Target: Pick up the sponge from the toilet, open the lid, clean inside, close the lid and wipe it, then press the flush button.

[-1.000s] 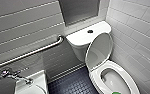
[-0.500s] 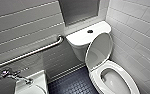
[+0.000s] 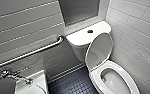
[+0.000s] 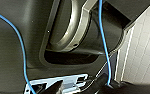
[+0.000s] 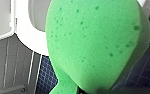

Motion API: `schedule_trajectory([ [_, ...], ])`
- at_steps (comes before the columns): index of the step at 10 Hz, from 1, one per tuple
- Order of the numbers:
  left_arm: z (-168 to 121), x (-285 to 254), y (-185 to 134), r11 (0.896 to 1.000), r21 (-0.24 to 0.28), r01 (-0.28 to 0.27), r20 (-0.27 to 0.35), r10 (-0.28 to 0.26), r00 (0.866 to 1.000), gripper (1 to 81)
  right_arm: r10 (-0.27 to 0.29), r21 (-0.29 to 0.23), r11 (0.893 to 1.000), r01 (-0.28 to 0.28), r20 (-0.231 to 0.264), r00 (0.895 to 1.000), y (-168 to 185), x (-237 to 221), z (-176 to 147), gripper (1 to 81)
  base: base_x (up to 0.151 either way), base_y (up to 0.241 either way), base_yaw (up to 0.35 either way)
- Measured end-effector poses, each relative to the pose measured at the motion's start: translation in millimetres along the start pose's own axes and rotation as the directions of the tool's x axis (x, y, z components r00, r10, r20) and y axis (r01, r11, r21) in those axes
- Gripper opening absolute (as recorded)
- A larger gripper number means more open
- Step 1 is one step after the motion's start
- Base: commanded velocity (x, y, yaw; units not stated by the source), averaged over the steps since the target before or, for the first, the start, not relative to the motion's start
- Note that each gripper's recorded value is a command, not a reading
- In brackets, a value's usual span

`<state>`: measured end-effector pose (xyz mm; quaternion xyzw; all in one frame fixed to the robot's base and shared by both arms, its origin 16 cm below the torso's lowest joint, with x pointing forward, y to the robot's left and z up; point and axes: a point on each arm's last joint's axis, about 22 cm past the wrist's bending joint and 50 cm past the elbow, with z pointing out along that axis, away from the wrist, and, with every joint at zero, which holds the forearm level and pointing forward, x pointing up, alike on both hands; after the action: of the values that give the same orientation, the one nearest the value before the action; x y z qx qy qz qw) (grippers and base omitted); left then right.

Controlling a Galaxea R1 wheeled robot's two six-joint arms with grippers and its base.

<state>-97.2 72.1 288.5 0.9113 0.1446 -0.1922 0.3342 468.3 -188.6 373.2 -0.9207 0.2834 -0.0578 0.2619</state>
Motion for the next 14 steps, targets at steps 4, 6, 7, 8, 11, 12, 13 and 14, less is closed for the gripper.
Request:
schedule_trajectory([
  [4,0,0,0,1.000,0.001,0.000,0.000,0.000,1.000,81.1,-0.086,0.088,0.992,0.087,-0.015,0.996,-94,7,36,1.0,0.000,0.000,0.000],
  [6,0,0,0,1.000,0.001,0.000,0.000,0.000,1.000,81.1,-0.112,0.144,0.983,0.114,-0.024,0.993,-142,11,49,1.0,0.000,0.000,0.000],
  [7,0,0,0,1.000,0.001,0.000,0.000,0.000,1.000,81.1,-0.122,0.151,0.980,0.126,-0.034,0.992,-156,16,59,1.0,0.000,0.000,0.000],
  [8,0,0,-1,1.000,0.002,0.000,0.000,0.000,1.000,81.1,-0.130,0.139,0.981,0.137,-0.058,0.990,-165,30,75,1.0,0.000,0.000,0.000],
  [11,-1,0,-3,1.000,0.005,0.001,0.001,-0.001,1.000,81.1,-0.130,0.098,0.985,0.139,-0.092,0.987,-169,69,117,1.0,0.000,0.000,0.000],
  [12,-1,0,-3,1.000,0.006,0.001,0.001,-0.001,1.000,81.1,-0.123,0.100,0.986,0.131,-0.081,0.989,-173,79,132,1.0,0.000,0.000,0.000],
  [13,-1,-1,-4,1.000,0.007,0.001,0.001,-0.001,1.000,81.1,-0.114,0.103,0.987,0.123,-0.085,0.990,-177,96,143,1.0,0.000,0.000,0.000],
  [14,-1,-1,-4,1.000,0.007,0.001,0.001,-0.001,1.000,81.1,-0.109,0.109,0.987,0.118,-0.092,0.990,-180,112,152,1.0,0.000,0.000,0.000],
])
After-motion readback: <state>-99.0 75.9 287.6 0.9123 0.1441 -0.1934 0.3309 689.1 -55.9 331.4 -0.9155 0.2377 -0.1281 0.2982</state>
